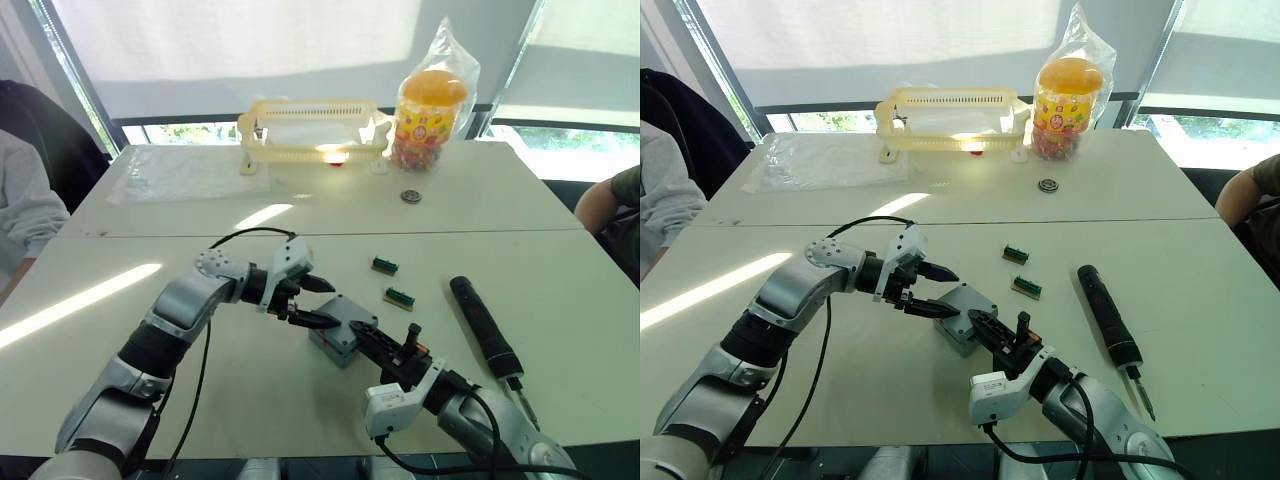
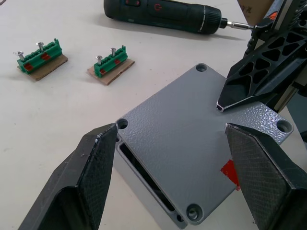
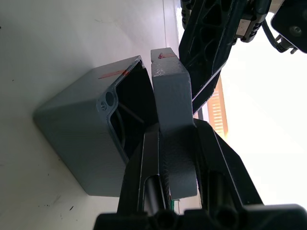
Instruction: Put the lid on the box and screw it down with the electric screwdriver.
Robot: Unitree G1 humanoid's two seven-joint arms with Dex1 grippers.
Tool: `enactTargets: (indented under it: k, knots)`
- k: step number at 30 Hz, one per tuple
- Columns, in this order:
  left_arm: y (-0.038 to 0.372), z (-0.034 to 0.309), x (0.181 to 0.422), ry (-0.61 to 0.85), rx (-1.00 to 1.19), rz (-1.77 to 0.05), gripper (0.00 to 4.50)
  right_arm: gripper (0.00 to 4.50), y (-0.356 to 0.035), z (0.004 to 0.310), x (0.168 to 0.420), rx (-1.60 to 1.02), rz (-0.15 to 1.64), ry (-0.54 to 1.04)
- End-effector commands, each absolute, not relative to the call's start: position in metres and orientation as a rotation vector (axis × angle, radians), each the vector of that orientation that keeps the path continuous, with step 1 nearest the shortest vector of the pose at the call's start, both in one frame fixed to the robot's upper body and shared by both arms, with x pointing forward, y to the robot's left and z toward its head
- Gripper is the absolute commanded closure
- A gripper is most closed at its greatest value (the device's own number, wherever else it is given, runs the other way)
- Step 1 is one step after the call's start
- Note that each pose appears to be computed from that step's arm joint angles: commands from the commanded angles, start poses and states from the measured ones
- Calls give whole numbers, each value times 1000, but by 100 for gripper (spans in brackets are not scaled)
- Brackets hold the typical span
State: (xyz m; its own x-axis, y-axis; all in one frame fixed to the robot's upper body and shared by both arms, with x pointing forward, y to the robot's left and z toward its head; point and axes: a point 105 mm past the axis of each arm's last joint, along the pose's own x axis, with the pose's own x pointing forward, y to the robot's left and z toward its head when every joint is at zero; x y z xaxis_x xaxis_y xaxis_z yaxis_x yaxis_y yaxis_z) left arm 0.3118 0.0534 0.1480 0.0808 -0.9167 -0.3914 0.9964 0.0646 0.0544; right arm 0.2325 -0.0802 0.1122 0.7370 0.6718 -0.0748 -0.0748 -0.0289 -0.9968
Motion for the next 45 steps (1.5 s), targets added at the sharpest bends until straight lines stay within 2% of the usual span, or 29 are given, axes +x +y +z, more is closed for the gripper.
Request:
enactTargets:
  k: [1,3,6,23,30,33,34,38,45]
  knots:
    - [55,123,310,351,427,-1459,82,326,-80,112,231,-1445,641,-504]
    - [55,120,309,356,438,-1458,82,246,-81,113,231,-1447,640,-508]
    - [55,117,309,363,442,-1453,82,98,-81,114,230,-1451,638,-517]
    - [64,105,322,386,472,-1364,82,98,-92,119,231,-1485,637,-531]
    - [58,114,319,358,404,-1378,82,98,-89,122,231,-1485,660,-560]
    - [58,117,318,355,385,-1379,82,179,-87,120,231,-1483,673,-570]
    - [58,117,318,355,384,-1379,82,218,-86,120,232,-1481,673,-573]
    - [59,119,317,355,378,-1377,82,420,-85,120,233,-1481,674,-583]
    - [60,130,317,331,322,-1377,82,428,-84,122,232,-1486,658,-613]
